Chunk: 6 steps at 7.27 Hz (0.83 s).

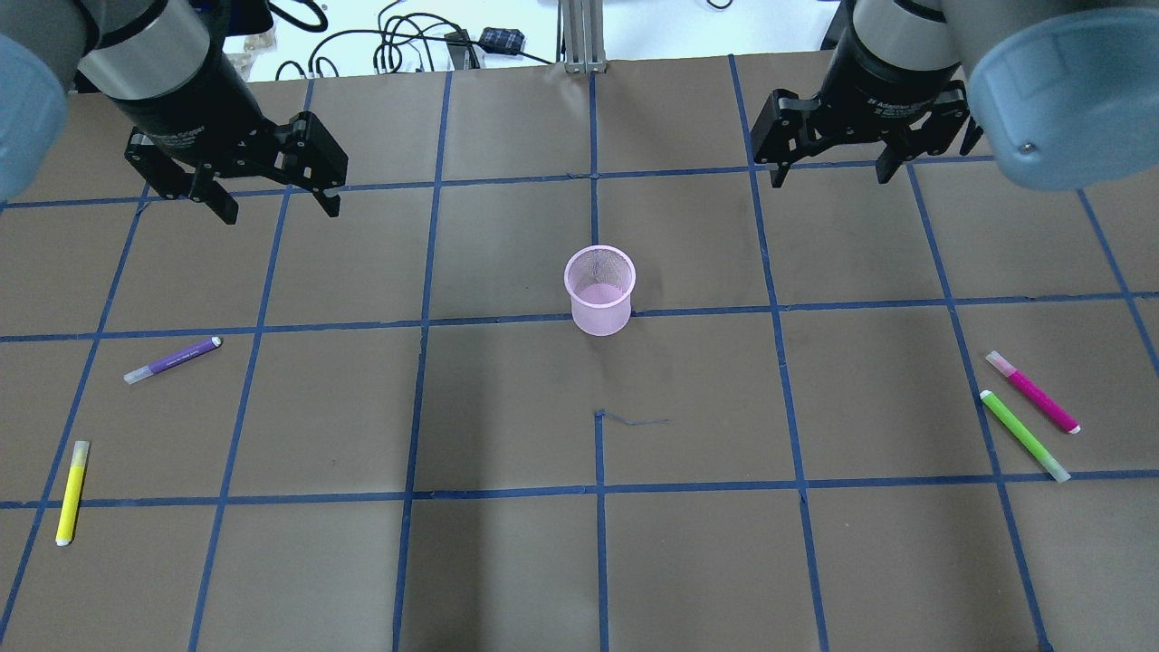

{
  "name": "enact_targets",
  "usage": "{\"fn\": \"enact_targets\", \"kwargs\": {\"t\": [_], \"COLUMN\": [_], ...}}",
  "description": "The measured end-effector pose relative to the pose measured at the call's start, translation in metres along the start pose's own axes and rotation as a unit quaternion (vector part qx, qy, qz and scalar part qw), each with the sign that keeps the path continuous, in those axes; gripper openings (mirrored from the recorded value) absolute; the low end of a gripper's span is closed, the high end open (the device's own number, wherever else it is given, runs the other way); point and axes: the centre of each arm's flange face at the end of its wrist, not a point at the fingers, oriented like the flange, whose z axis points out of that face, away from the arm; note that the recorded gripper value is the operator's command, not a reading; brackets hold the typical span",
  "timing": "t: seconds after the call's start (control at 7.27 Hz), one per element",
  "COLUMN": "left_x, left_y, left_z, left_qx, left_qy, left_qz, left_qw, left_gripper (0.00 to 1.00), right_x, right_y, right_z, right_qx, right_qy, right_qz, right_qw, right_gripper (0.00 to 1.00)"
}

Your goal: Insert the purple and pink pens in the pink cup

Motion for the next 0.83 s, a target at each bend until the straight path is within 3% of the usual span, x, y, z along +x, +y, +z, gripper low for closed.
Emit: {"fn": "enact_targets", "kwargs": {"t": [0.55, 0.83], "left_x": [-0.002, -0.010], "left_y": [-0.001, -0.005], "left_z": [0.000, 0.011], "left_qx": [0.000, -0.013], "left_qy": [-0.006, -0.007], "left_qz": [0.000, 0.044], "left_qw": [1.0000, 0.9989], "left_gripper": [1.00, 1.00], "right_x": [0.001, 0.010], "right_y": [-0.004, -0.009], "right_z": [-0.003, -0.006], "right_qx": [0.006, 0.014], "right_qy": [0.003, 0.030], "right_qz": [-0.011, -0.073], "right_qw": [0.9999, 0.9968], "right_gripper": [1.00, 1.00]}}
